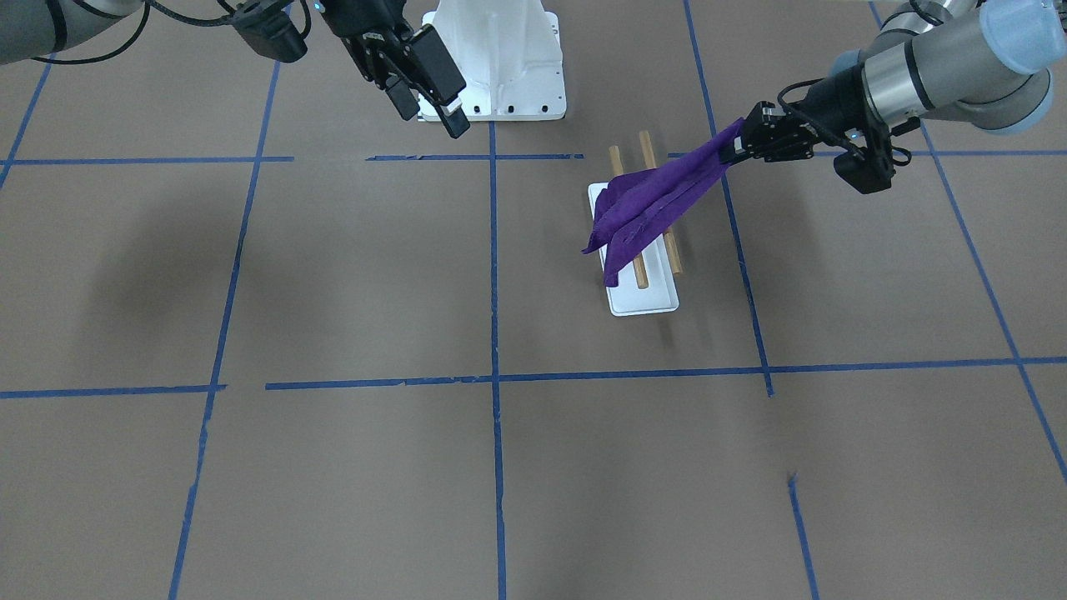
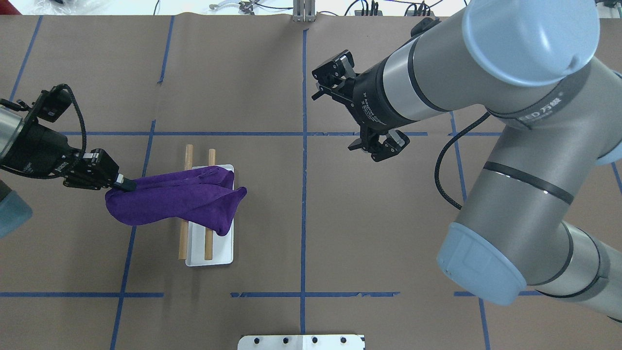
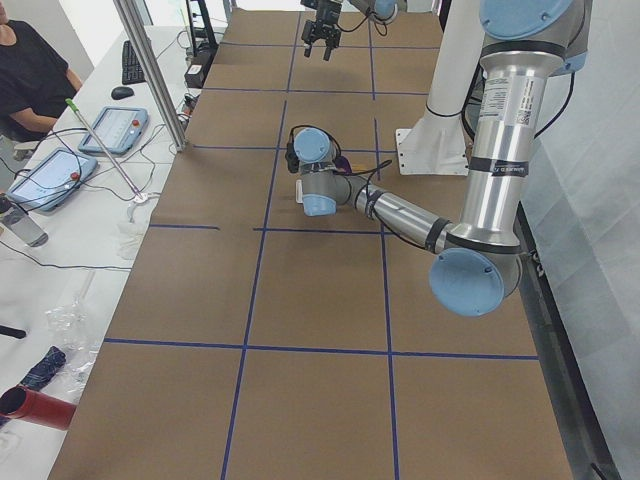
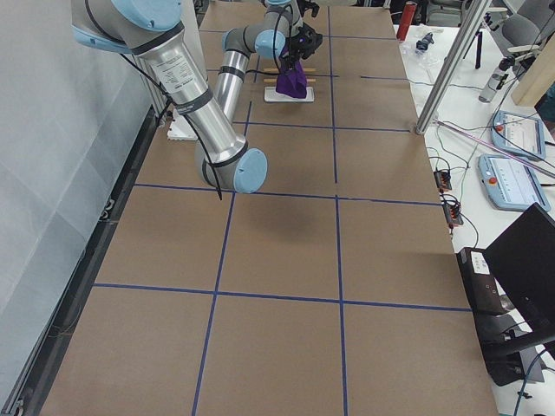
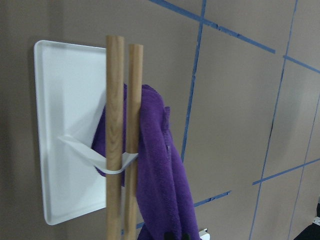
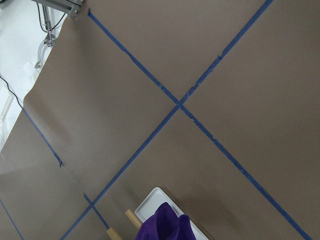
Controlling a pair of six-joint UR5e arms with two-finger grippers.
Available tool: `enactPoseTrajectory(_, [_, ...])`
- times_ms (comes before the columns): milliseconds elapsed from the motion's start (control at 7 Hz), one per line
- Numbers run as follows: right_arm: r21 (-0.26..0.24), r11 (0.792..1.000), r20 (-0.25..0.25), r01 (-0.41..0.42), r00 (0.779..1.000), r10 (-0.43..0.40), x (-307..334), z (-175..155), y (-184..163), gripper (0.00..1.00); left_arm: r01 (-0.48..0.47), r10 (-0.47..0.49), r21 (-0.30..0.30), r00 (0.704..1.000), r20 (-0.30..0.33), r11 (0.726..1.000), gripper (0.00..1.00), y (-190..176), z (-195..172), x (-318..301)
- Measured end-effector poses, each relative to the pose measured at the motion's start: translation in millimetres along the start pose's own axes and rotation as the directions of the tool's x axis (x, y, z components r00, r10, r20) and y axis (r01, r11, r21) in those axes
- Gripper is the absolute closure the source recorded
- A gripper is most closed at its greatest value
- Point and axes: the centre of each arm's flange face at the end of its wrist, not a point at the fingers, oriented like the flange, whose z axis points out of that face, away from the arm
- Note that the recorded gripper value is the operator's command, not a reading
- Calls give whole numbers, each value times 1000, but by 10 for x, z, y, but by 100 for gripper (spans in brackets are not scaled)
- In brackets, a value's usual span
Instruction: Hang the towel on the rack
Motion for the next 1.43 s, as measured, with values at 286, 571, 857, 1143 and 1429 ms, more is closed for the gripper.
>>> enactPoseTrajectory(286, [2, 1000, -2, -1, 1000, 1, 7, 4, -10, 0, 33, -33, 4, 999, 22, 999, 0, -117, 76, -186])
enactPoseTrajectory(571, [11, 1000, -2, -2, 1000, 2, 17, -3, -74, 0, 69, -71, 43, 996, 46, 997, 0, -229, 117, -382])
enactPoseTrajectory(857, [71, 997, -34, 42, 999, -39, 233, -42, -521, 0, 79, -86, 122, 995, 59, 989, 0, -344, 69, -481])
enactPoseTrajectory(1143, [140, 971, -140, 194, 975, -174, 704, -24, -1173, 0, -2, -26, 245, 994, 110, 969, 0, -462, -75, -707])
enactPoseTrajectory(1429, [157, 905, -288, 395, 895, -341, 1218, -57, -1863, 0, -189, 108, 320, 961, 254, 928, 0, -517, -501, -1329])
